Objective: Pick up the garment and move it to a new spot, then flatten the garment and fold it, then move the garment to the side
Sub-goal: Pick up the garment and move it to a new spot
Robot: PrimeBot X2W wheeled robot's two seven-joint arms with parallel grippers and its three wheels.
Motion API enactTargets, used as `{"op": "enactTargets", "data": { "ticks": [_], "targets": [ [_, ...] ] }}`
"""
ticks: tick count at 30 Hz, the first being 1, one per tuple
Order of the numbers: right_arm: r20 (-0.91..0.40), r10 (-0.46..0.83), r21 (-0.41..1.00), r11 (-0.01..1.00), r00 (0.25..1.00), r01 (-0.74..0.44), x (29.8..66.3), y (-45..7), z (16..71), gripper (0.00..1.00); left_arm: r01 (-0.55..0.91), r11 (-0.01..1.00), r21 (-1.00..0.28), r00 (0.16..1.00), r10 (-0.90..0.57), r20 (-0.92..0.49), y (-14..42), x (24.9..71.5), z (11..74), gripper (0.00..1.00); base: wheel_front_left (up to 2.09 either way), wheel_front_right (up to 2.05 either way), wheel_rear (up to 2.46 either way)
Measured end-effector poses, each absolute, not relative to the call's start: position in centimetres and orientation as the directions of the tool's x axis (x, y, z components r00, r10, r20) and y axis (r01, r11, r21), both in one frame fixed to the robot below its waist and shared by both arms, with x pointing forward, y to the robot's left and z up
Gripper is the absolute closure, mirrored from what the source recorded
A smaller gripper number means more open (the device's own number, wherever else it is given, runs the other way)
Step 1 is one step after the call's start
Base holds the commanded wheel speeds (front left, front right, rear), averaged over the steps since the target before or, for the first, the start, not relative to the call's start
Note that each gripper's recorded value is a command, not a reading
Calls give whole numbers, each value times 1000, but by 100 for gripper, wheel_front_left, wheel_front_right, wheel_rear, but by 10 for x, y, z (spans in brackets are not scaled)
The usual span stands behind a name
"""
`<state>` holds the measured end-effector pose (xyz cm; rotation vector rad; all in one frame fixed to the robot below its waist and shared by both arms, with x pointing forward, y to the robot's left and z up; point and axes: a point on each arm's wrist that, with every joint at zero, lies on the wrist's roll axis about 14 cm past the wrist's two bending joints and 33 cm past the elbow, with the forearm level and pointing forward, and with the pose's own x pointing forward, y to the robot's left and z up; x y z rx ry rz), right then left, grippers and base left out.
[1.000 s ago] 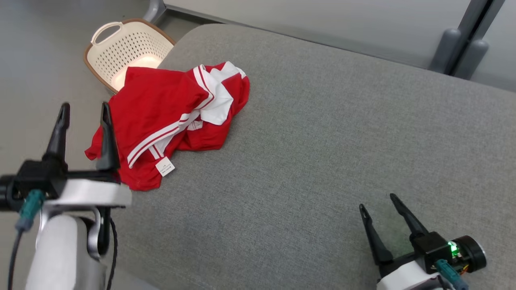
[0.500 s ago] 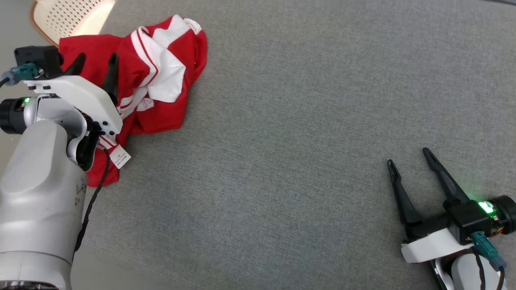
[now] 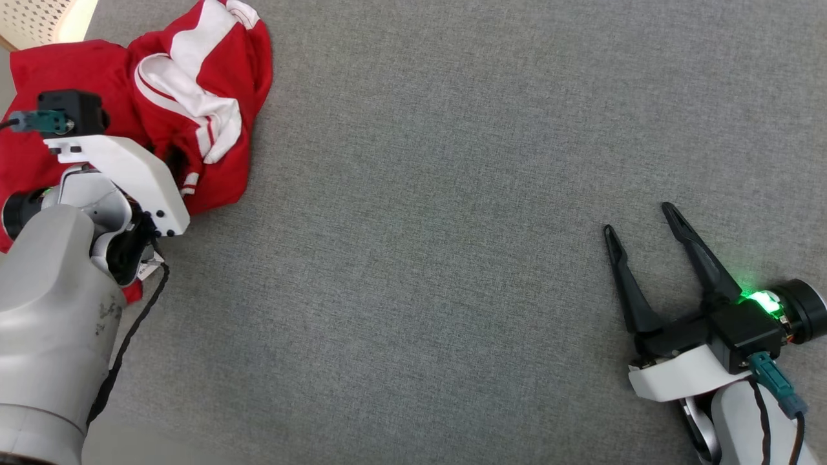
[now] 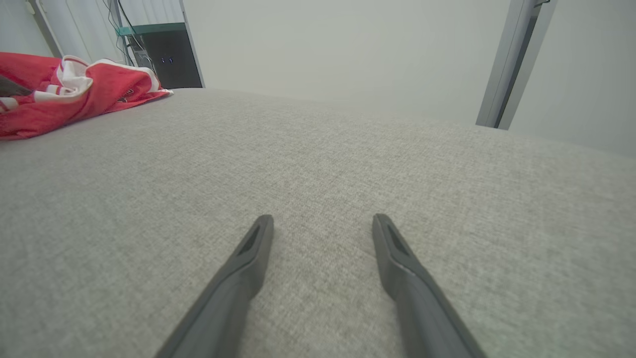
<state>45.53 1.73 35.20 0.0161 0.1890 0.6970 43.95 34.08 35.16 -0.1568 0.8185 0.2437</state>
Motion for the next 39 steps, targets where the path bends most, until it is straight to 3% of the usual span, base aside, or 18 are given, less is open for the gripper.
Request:
{"op": "enactTargets", "data": {
  "ticks": [3, 7, 13, 21, 30, 39],
  "targets": [
    [-166, 627, 96, 778, 761, -621, 457, 15, 353, 0, -277, 959, -54, 694, 161, -702, 344, 442, 356, 100, 0, 0, 0],
    [-171, 609, 107, 793, 775, -600, 458, 11, 357, 0, -265, 962, -68, 802, 180, -569, 348, 448, 382, 100, 0, 0, 0],
    [-175, 572, 133, 820, 801, -556, 454, 3, 370, 0, -174, 985, 15, 902, 165, -399, 359, 449, 438, 100, 0, 0, 0],
    [-201, 560, 163, 828, 804, -536, 417, 1, 388, 0, -51, 995, 85, 982, 66, -178, 357, 444, 542, 100, 0, 0, 0],
    [-141, 503, 186, 859, 853, -476, 393, -20, 425, 0, 197, 960, 197, 980, -197, -23, 294, 437, 648, 100, 0, 0, 0],
    [-82, 305, 180, 941, 949, -287, 391, -92, 449, 0, 486, 851, 199, 861, -505, 53, 182, 461, 680, 100, 0, 0, 0]
  ]
}}
